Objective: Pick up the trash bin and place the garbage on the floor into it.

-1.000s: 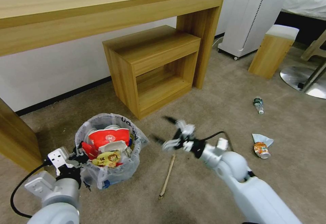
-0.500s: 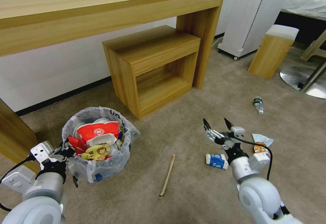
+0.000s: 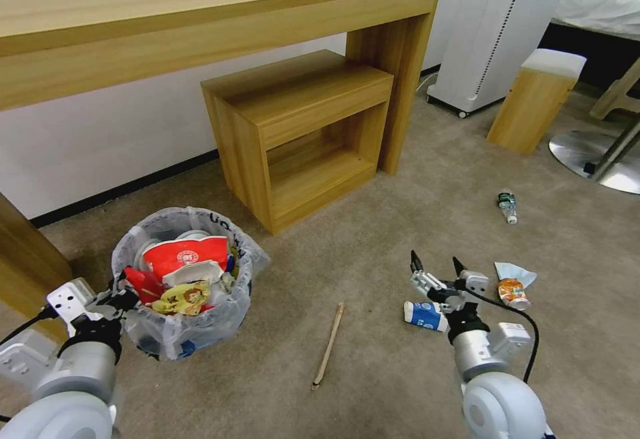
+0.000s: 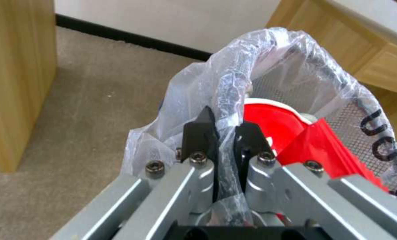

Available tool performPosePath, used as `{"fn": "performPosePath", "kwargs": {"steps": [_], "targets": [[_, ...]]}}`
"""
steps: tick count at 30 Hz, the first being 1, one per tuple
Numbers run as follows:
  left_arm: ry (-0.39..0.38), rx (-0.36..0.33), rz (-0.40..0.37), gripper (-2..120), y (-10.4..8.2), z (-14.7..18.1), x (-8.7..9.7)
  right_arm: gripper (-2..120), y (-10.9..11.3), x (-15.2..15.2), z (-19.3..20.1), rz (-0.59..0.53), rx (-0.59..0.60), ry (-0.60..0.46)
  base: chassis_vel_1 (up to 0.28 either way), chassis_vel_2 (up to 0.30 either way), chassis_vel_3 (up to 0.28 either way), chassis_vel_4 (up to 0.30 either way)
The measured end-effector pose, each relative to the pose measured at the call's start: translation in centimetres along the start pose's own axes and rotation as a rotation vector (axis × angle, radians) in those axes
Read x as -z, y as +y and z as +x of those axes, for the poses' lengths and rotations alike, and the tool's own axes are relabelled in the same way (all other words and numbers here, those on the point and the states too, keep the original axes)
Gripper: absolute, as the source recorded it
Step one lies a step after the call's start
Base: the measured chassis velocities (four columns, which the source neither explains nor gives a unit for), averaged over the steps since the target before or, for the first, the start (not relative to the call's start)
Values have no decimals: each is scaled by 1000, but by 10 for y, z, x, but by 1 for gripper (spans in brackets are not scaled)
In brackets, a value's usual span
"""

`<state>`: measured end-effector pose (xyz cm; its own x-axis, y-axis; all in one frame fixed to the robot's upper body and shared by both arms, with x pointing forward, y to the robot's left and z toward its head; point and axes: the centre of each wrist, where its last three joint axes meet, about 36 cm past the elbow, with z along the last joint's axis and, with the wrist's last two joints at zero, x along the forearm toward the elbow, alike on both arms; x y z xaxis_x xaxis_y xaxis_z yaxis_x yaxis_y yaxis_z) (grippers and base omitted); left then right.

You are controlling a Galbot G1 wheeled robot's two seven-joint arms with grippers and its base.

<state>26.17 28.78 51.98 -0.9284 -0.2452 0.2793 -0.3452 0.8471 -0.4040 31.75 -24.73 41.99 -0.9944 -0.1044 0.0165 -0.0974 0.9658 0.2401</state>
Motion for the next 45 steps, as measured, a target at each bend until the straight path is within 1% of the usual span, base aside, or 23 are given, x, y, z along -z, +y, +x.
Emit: {"fn": "performPosePath", "kwargs": {"steps": [1,3,5,10,11,13,14,18,19,20,21,24,25,29,30,33,34,36,37,38,41,45], "targets": [[-6,-2,7,3,-1,2,0,100,3,-3,5,-23,-22,3,0,0,0,0],[-16,0,9,3,-1,3,1,100,4,-4,8,-32,-33,3,0,0,0,0],[-33,17,-2,3,2,6,6,100,7,-6,12,-34,-70,26,0,0,0,0],[-36,37,-18,3,7,7,9,100,4,-19,7,0,-65,38,0,0,0,0],[-38,44,-20,3,9,7,10,100,5,-24,4,-6,-60,46,0,0,0,0],[-39,57,-27,3,13,9,11,100,11,-36,-4,-36,-63,98,0,0,0,0],[-39,57,-27,3,13,9,11,100,11,-36,-4,-36,-63,98,0,0,0,0],[-41,69,-46,3,14,12,11,100,33,-62,-32,-82,-113,292,0,0,0,0],[-41,69,-46,3,14,12,11,100,33,-62,-32,-82,-113,292,0,0,0,0],[-42,68,-50,3,12,14,11,100,38,-75,-41,-95,-115,362,0,0,0,0],[-42,68,-50,3,12,14,11,100,38,-75,-41,-95,-115,362,0,0,0,0],[-47,66,-51,3,11,17,13,100,51,-101,-59,-182,-126,536,0,0,0,0],[-47,66,-51,3,11,17,13,100,51,-101,-59,-182,-126,536,0,0,0,0],[-45,71,-52,3,10,19,11,100,68,-134,-77,-229,-152,686,0,0,0,0],[-45,71,-52,3,10,19,11,100,68,-134,-77,-229,-152,686,0,0,0,0],[-49,74,-52,3,10,20,8,100,83,-159,-97,-273,-137,774,0,0,0,0],[-49,74,-52,3,10,20,8,100,83,-159,-97,-273,-137,774,0,0,0,0],[-52,76,-53,3,10,20,8,100,99,-171,-107,-283,-133,811,0,0,0,0],[-52,76,-53,3,10,20,8,100,99,-171,-107,-283,-133,811,0,0,0,0],[-54,77,-53,3,10,20,8,100,104,-174,-111,-283,-131,824,0,0,0,0],[-58,79,-54,3,11,20,9,100,105,-176,-113,-269,-136,848,0,0,0,0],[-57,79,-53,3,11,19,8,100,100,-174,-114,-235,-156,874,0,0,0,0]]}}
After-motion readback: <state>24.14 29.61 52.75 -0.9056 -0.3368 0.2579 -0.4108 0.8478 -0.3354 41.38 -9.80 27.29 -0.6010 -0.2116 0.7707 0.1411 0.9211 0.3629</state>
